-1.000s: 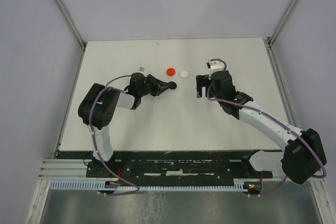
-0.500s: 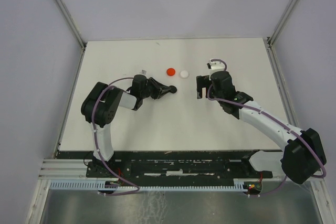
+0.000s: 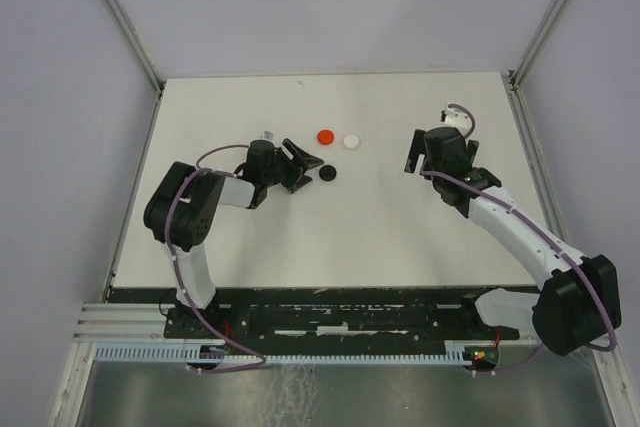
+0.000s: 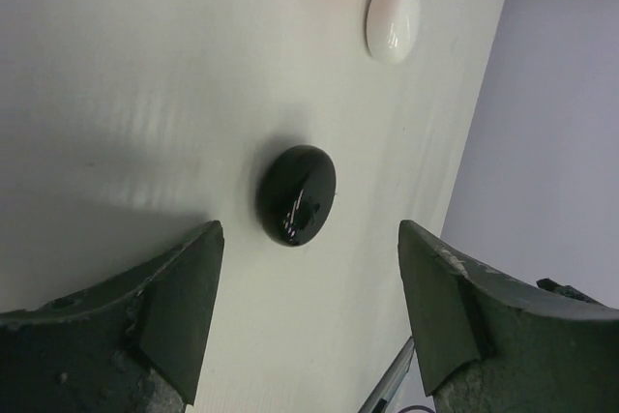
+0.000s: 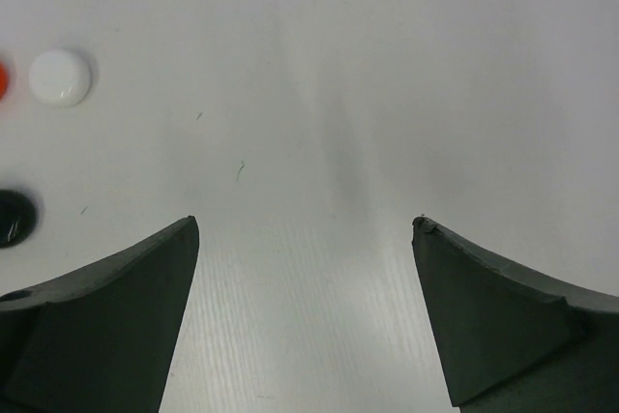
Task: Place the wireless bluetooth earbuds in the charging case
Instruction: Reset both arms
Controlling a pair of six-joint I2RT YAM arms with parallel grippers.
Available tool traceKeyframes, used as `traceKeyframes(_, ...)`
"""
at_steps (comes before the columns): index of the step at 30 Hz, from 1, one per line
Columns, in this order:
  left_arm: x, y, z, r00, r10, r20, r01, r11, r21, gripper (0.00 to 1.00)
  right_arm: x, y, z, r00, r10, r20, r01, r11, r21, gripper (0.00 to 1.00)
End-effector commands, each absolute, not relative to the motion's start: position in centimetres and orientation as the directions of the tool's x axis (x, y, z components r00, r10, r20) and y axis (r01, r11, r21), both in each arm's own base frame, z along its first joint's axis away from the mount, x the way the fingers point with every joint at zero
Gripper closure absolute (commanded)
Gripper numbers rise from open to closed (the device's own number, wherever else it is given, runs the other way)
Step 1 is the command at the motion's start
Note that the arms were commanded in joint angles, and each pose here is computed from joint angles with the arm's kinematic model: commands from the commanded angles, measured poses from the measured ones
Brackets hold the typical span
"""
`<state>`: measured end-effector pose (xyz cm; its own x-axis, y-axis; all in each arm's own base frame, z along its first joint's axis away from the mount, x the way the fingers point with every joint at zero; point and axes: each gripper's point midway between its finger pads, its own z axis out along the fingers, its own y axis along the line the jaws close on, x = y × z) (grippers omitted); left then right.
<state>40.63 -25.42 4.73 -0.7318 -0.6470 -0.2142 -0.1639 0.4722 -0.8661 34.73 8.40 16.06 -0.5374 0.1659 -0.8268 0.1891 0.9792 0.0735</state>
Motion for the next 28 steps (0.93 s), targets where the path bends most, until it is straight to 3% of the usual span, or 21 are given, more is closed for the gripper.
traceKeyframes(1, 41.1, -20.4, 6.3, -0.655, -0.677, -0.335, -0.177, 0.569, -0.803, 0.21, 34.9, 4.3, 20.9, -0.350, 0.285, -0.892, 0.395, 0.909, 0.136, 0.01)
traceKeyframes(6, 41.1, -13.2, 7.1, -0.559, -0.746, -0.361, -0.276, 0.578, -0.768, 0.21, 34.0, 1.7, 22.6, -0.296, 0.309, -0.904, 0.513, 0.849, 0.122, 0.01)
traceKeyframes(12, 40.2, -5.6, 10.2, -0.373, -0.772, -0.514, -0.348, 0.630, -0.694, 0.18, 33.6, 0.3, 22.6, -0.270, 0.342, -0.900, 0.558, 0.817, 0.144, 0.01)
traceKeyframes(15, 39.5, -2.7, 11.2, -0.292, -0.794, -0.534, -0.395, 0.608, -0.688, 0.15, 33.3, -0.8, 22.5, -0.274, 0.367, -0.889, 0.591, 0.793, 0.145, 0.00)
traceKeyframes(23, 39.2, -1.7, 10.6, -0.297, -0.828, -0.476, -0.414, 0.561, -0.717, 0.15, 32.5, -2.8, 24.6, -0.229, 0.377, -0.898, 0.712, 0.694, 0.109, 0.00)
traceKeyframes(28, 39.4, -2.1, 10.4, -0.313, -0.830, -0.462, -0.405, 0.556, -0.726, 0.15, 32.6, -2.5, 24.6, -0.180, 0.405, -0.896, 0.697, 0.696, 0.175, 0.01)
